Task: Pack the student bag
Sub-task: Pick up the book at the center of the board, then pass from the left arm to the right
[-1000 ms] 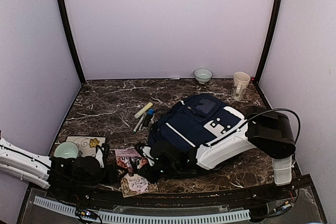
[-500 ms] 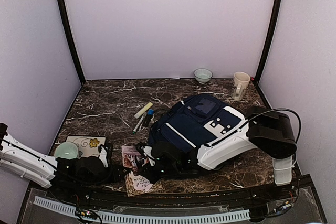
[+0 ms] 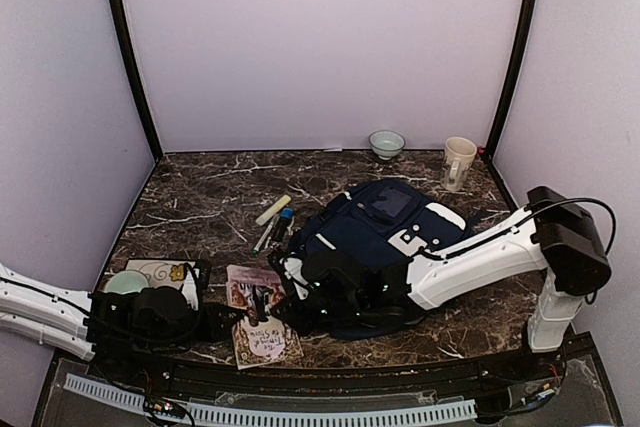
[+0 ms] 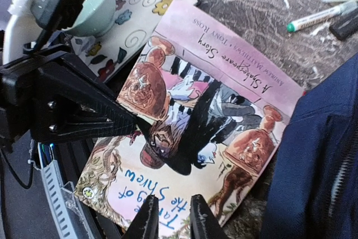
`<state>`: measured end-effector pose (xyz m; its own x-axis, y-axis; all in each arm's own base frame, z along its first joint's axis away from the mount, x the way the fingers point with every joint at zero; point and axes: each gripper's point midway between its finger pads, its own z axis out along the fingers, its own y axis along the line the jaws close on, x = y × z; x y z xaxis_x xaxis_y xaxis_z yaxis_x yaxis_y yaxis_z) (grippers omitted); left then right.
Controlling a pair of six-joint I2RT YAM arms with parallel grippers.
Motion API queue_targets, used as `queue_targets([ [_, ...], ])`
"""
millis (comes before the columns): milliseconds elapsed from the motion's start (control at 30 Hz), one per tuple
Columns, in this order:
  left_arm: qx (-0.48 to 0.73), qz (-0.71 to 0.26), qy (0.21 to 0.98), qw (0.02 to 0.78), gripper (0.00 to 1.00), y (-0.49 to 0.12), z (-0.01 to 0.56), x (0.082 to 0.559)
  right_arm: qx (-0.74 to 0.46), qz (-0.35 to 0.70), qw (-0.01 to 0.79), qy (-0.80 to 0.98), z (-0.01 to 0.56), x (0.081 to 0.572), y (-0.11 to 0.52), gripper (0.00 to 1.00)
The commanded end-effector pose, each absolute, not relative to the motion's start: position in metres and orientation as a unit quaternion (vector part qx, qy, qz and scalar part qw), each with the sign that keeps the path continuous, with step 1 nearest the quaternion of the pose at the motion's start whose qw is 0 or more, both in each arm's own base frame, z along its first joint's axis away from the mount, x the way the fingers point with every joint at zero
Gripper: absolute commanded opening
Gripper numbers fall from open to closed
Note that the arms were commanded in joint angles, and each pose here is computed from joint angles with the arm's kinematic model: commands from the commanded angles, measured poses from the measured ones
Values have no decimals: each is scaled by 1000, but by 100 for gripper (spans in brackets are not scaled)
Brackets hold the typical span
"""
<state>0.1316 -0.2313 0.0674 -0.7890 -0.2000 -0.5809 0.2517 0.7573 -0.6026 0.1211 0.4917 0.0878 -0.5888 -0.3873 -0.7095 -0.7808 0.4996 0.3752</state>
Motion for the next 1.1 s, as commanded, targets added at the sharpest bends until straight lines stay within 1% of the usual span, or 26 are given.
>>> queue_targets([
  [0, 56, -315, 872, 371, 0, -223, 93, 139, -353, 334, 322, 813, 118, 127, 472, 25],
  [167, 91, -312, 865, 383, 0, -227, 111, 138, -345, 296, 354, 817, 133, 139, 446, 44],
  [267, 119, -319, 855, 392, 0, -234, 128, 137, -343, 279, 364, 820, 134, 145, 432, 52],
  [367, 150, -318, 845, 402, 0, -242, 146, 136, -330, 284, 387, 813, 157, 152, 414, 62],
  [533, 204, -321, 827, 414, 0, -257, 170, 133, -314, 296, 408, 804, 178, 159, 386, 75],
  [600, 248, -323, 815, 412, 0, -267, 175, 127, -308, 310, 414, 798, 186, 159, 374, 82],
  [633, 268, -317, 812, 410, 0, -271, 177, 126, -307, 321, 415, 794, 191, 157, 371, 87],
  [733, 314, -324, 800, 395, 0, -282, 180, 116, -318, 355, 398, 784, 194, 148, 363, 92],
  [900, 377, -375, 765, 362, 0, -303, 190, 91, -337, 411, 379, 757, 201, 128, 353, 100],
  [1067, 410, -425, 729, 345, 0, -318, 202, 72, -356, 455, 364, 731, 208, 109, 346, 100],
])
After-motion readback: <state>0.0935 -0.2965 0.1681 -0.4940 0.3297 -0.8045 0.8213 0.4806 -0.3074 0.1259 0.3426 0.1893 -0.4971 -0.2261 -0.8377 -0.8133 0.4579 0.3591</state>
